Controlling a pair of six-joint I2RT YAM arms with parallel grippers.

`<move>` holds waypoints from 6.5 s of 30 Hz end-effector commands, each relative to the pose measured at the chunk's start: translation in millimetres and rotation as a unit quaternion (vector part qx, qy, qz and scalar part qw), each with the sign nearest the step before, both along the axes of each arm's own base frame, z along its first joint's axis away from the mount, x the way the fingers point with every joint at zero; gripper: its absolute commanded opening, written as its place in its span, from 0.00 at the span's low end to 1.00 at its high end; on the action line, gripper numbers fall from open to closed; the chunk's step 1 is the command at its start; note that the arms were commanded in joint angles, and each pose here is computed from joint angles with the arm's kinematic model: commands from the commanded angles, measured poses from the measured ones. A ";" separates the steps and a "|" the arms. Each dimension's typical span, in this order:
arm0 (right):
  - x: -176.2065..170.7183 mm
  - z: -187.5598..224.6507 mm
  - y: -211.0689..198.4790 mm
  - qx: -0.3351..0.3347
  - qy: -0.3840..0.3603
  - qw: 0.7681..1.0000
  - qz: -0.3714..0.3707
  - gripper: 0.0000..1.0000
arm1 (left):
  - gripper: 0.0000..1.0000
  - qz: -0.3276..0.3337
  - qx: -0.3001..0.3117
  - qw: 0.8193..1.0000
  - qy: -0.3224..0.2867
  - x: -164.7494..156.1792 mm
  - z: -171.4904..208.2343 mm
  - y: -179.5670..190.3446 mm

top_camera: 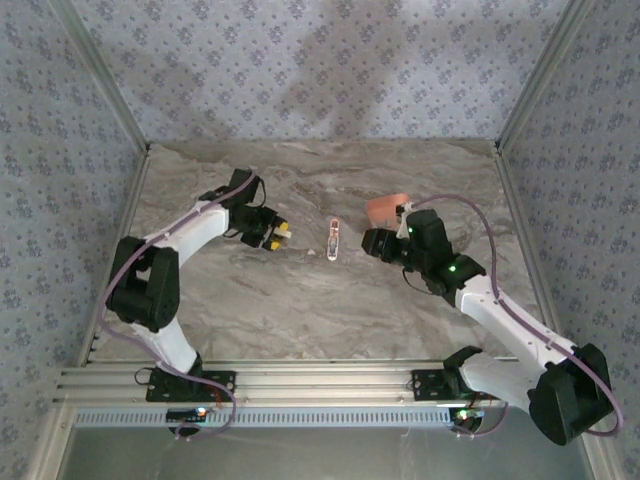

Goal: Load the staples into the stapler

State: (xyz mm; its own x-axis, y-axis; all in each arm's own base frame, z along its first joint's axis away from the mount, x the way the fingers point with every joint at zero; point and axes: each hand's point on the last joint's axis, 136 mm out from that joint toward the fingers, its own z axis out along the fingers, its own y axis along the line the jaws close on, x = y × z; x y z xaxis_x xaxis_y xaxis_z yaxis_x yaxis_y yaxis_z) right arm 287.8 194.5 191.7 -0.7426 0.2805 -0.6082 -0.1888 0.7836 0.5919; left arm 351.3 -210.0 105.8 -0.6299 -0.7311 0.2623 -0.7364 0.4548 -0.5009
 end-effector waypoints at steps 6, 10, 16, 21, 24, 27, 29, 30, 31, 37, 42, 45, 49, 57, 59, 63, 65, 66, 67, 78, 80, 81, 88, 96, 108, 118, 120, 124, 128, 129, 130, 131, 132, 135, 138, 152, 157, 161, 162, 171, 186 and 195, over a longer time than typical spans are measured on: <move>-11.6 10.3 20.7 0.000 -0.034 0.999 0.036 0.51 | 0.39 -0.063 -0.064 0.989 -0.115 -12.5 57.4 -34.7; -17.3 12.4 32.4 0.008 -0.043 0.998 0.053 0.52 | 0.39 -0.083 -0.086 0.983 -0.140 -22.2 71.6 -48.6; -17.9 24.5 48.7 0.095 -0.054 0.993 0.055 0.55 | 0.40 -0.095 -0.099 0.978 -0.160 -31.9 83.3 -57.3; -18.4 27.5 62.6 0.107 -0.052 0.990 0.080 0.57 | 0.40 -0.083 -0.115 0.977 -0.160 -35.2 83.7 -60.0; -21.0 31.9 79.2 0.117 -0.054 0.986 0.109 0.58 | 0.40 -0.079 -0.125 0.977 -0.155 -37.2 84.4 -63.1; -18.9 29.5 90.9 0.102 -0.059 0.985 0.123 0.58 | 0.40 -0.079 -0.133 0.976 -0.150 -39.9 85.4 -67.2; -14.4 27.5 96.1 0.092 -0.062 0.986 0.127 0.59 | 0.40 -0.080 -0.138 0.976 -0.148 -41.8 86.1 -70.1; -12.1 25.7 98.8 0.088 -0.063 0.986 0.130 0.59 | 0.40 -0.081 -0.139 0.976 -0.146 -42.8 85.8 -71.1; -9.3 24.3 100.7 0.085 -0.065 0.986 0.130 0.59 | 0.40 -0.081 -0.141 0.976 -0.144 -43.3 85.9 -72.1; 5.5 20.1 103.8 0.078 -0.087 0.985 0.128 0.59 | 0.40 -0.085 -0.151 0.974 -0.143 -47.2 89.3 -76.0; 16.5 21.6 102.7 0.086 -0.096 0.983 0.127 0.59 | 0.41 -0.085 -0.158 0.973 -0.147 -47.9 93.4 -76.7; 18.7 27.0 106.9 0.101 -0.106 0.979 0.139 0.57 | 0.41 -0.082 -0.169 0.971 -0.149 -48.5 95.7 -78.5; 19.0 27.5 115.0 0.125 -0.099 0.975 0.157 0.55 | 0.42 -0.080 -0.178 0.969 -0.150 -48.5 97.9 -80.1; 26.9 30.6 121.8 0.147 -0.104 0.971 0.157 0.49 | 0.42 -0.080 -0.191 0.966 -0.152 -49.2 101.0 -82.1; 29.4 32.2 122.3 0.150 -0.107 0.970 0.156 0.49 | 0.42 -0.080 -0.195 0.966 -0.149 -50.2 99.9 -82.7; 33.9 34.9 122.8 0.153 -0.114 0.970 0.153 0.39 | 0.43 -0.078 -0.199 0.966 -0.149 -50.5 100.2 -82.8; 34.9 34.4 122.5 0.153 -0.114 0.970 0.152 0.30 | 0.44 -0.079 -0.199 0.966 -0.148 -51.4 99.9 -82.8; 35.3 33.9 121.7 0.153 -0.114 0.970 0.151 0.26 | 0.46 -0.079 -0.198 0.966 -0.149 -51.4 100.1 -82.6; 35.2 33.2 120.8 0.152 -0.112 0.970 0.150 0.23 | 0.47 -0.078 -0.196 0.966 -0.151 -51.4 100.4 -81.7; 28.9 22.2 118.8 0.130 -0.086 0.975 0.156 0.38 | 0.50 -0.071 -0.196 0.964 -0.162 -49.9 102.8 -79.1; 30.4 22.8 118.6 0.130 -0.087 0.976 0.153 0.39 | 0.50 -0.071 -0.198 0.964 -0.161 -50.1 103.0 -80.0; 30.5 23.5 118.8 0.131 -0.088 0.976 0.153 0.39 | 0.50 -0.071 -0.201 0.963 -0.162 -50.2 104.2 -80.6; 31.5 27.5 123.5 0.146 -0.093 0.972 0.159 0.22 | 0.51 -0.070 -0.203 0.963 -0.165 -49.8 105.3 -80.5; 32.5 18.7 111.0 0.119 -0.088 0.981 0.126 0.15 | 0.65 -0.063 -0.185 0.968 -0.155 -52.0 92.1 -74.3; 40.2 -11.6 64.9 -0.013 -0.041 0.999 -0.015 0.13 | 0.81 -0.134 -0.026 0.977 -0.162 -66.2 46.6 -41.1; 42.6 4.5 80.1 -0.014 -0.052 0.999 0.009 0.06 | 0.75 -0.281 0.051 0.895 -0.342 -77.0 51.6 -46.6; 42.3 7.2 84.5 -0.011 -0.051 0.999 0.013 0.05 | 0.75 -0.314 0.010 0.869 -0.382 -85.4 56.8 -63.1; 41.7 14.9 94.7 0.005 -0.053 0.998 0.023 0.00 | 0.76 -0.316 -0.025 0.845 -0.431 -94.2 58.5 -74.9; 38.1 21.4 101.8 0.015 -0.055 0.998 0.030 0.00 | 0.76 -0.304 -0.026 0.837 -0.453 -90.5 64.2 -74.7; 37.3 22.0 102.8 0.016 -0.056 0.998 0.031 0.00 | 0.76 -0.300 -0.021 0.838 -0.455 -88.8 64.5 -73.2; 36.1 22.6 104.2 0.019 -0.056 0.998 0.033 0.00 | 0.76 -0.299 -0.021 0.835 -0.462 -87.9 66.8 -73.8; 34.9 22.8 105.5 0.020 -0.056 0.998 0.035 0.00 | 0.76 -0.298 -0.023 0.831 -0.469 -87.0 69.5 -74.4; 34.3 23.5 106.1 0.021 -0.057 0.998 0.035 0.00 | 0.76 -0.297 -0.024 0.829 -0.474 -86.8 71.2 -74.9; 32.7 23.4 107.7 0.022 -0.057 0.997 0.038 0.00 | 0.76 -0.296 -0.024 0.821 -0.488 -85.8 75.9 -75.5; 30.7 24.5 109.1 0.026 -0.059 0.997 0.041 0.00 | 0.75 -0.290 -0.005 0.826 -0.484 -82.1 72.0 -70.9; 18.9 41.3 106.1 0.051 -0.071 0.995 0.050 0.00 | 0.67 -0.261 0.019 0.833 -0.487 -67.5 61.8 -66.5; 16.1 42.7 100.4 0.048 -0.074 0.995 0.046 0.00 | 0.67 -0.262 0.034 0.842 -0.471 -66.0 51.5 -62.3; 12.1 32.8 96.2 0.029 -0.058 0.997 0.047 0.00 | 0.68 -0.237 0.045 0.868 -0.434 -65.4 43.8 -44.3; 11.0 30.0 95.7 0.025 -0.054 0.997 0.048 0.00 | 0.69 -0.227 0.054 0.876 -0.422 -64.0 41.3 -36.8; 2.0 7.2 80.7 -0.037 -0.020 0.998 0.055 0.34 | 0.74 -0.307 0.187 0.880 -0.311 -52.0 31.8 18.0; -8.2 -4.4 50.5 -0.072 -0.025 0.996 0.052 0.39 | 0.63 -0.560 0.302 0.750 -0.182 -3.0 0.2 6.5; -10.8 -9.7 24.3 -0.068 -0.023 0.997 0.025 0.36 | 0.59 -0.605 0.291 0.727 -0.146 19.2 -32.9 -18.9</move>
